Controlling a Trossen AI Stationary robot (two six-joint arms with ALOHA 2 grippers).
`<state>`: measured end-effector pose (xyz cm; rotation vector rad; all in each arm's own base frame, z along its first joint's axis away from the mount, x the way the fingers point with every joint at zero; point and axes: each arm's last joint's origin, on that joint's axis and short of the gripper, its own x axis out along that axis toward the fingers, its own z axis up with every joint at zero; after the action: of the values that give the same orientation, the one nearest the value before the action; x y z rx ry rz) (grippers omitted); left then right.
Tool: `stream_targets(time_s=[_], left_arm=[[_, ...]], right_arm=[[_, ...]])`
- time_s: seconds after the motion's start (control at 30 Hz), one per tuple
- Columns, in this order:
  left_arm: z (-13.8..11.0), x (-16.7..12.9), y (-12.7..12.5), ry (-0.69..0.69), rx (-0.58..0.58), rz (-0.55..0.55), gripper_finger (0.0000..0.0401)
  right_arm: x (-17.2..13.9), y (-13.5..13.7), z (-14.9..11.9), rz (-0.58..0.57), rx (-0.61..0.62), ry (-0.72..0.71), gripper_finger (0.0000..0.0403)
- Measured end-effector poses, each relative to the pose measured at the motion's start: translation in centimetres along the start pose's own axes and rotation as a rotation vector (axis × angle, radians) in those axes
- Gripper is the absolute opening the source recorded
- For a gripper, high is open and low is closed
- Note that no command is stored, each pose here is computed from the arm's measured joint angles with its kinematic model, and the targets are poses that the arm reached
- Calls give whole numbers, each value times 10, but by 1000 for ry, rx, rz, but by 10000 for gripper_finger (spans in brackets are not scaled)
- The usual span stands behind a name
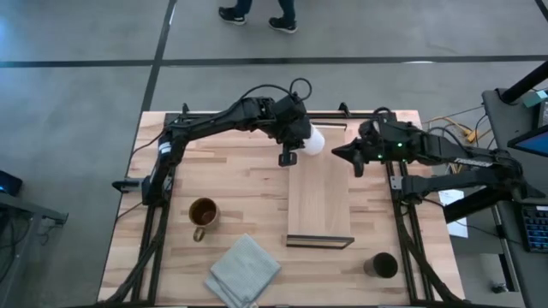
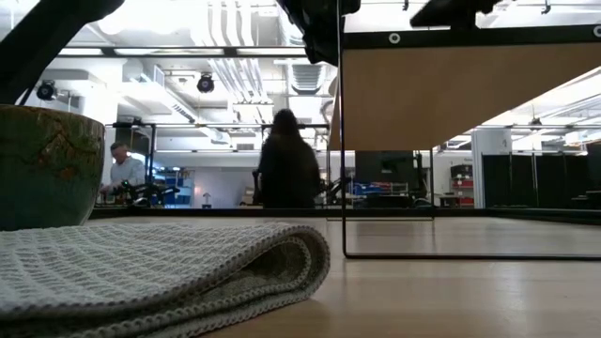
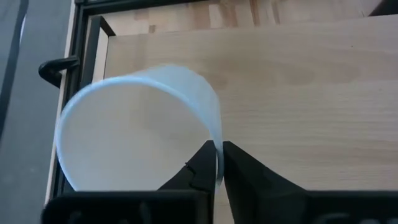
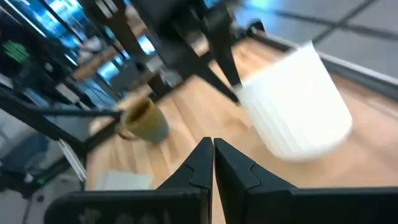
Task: Stack small to large cups/mugs on shelf
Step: Put the white mug on the shelf, then put the brown mug on the shelf
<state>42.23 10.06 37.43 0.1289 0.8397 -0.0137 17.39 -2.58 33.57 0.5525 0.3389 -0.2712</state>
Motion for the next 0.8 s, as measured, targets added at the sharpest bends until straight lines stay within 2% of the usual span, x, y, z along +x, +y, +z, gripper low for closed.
stream_targets(time_s=[0.2,0.43,0.8], left_arm=[[-2,3,0,9,0,-2,50],[1,3,0,-19,4,5,59],[10,3,1,-112,11,31,59]], right_arm=[[16,-3,-6,-53,-4,71,9],[23,-10,-5,-246,-31,-3,9],[24,-10,-5,-248,-31,-2,9]])
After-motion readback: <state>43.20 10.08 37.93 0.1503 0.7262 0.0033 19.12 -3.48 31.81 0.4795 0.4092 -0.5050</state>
